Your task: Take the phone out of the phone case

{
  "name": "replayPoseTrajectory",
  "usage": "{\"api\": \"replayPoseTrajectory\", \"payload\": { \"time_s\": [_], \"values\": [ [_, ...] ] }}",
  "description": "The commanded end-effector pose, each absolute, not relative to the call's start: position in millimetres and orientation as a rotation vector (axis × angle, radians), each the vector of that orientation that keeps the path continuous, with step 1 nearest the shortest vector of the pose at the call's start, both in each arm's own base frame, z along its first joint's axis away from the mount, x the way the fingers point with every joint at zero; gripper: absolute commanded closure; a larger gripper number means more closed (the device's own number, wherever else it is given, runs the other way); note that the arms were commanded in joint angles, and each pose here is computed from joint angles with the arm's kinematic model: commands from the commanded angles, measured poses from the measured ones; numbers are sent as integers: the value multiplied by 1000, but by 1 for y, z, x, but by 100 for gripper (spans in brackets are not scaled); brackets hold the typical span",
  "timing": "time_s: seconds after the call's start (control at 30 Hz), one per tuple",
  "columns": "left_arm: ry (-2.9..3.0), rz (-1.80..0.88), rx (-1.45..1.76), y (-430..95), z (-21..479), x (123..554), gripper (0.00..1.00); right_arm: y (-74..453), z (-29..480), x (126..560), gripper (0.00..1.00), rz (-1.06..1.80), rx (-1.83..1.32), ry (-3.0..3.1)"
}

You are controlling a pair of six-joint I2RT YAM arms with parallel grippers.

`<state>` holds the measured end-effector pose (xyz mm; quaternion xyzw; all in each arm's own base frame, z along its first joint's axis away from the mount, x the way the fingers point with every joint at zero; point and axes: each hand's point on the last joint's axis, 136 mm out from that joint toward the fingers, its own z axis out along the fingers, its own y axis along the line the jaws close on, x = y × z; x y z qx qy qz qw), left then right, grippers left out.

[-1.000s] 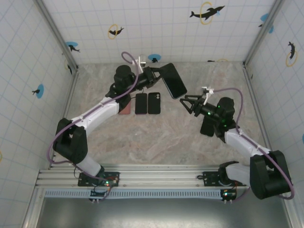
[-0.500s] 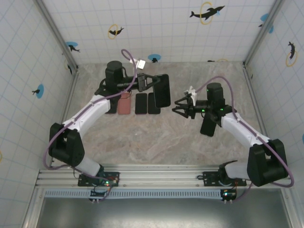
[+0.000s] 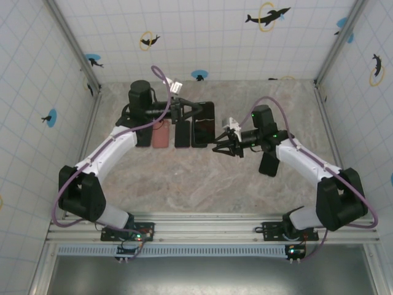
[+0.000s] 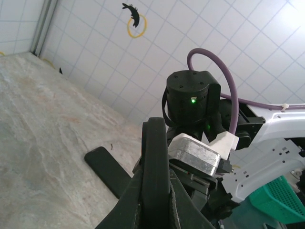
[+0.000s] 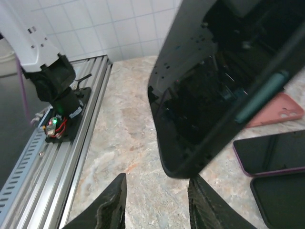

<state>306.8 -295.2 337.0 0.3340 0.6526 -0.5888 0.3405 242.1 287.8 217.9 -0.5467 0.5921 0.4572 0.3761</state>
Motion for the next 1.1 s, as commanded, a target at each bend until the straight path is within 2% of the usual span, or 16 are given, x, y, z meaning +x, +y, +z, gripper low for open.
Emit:
{"api": "replayPoseTrajectory", "payload": {
  "time_s": [0.0, 0.5, 0.77, 1.07],
  "values": [
    [1602, -1531, 947, -293, 354, 293, 100, 295, 233, 241, 66, 1196, -1448, 1435],
    [1603, -1558, 948, -292, 356, 290, 100, 299, 235, 240, 81, 1214, -1491, 1414],
    [1630, -1620, 945, -293, 352, 284, 100, 301, 231, 250, 87, 1088, -1502, 1434],
    [1638, -1615, 932, -292, 350, 284, 100, 301, 253, 233, 75, 1183, -1488, 1318]
  ]
}}
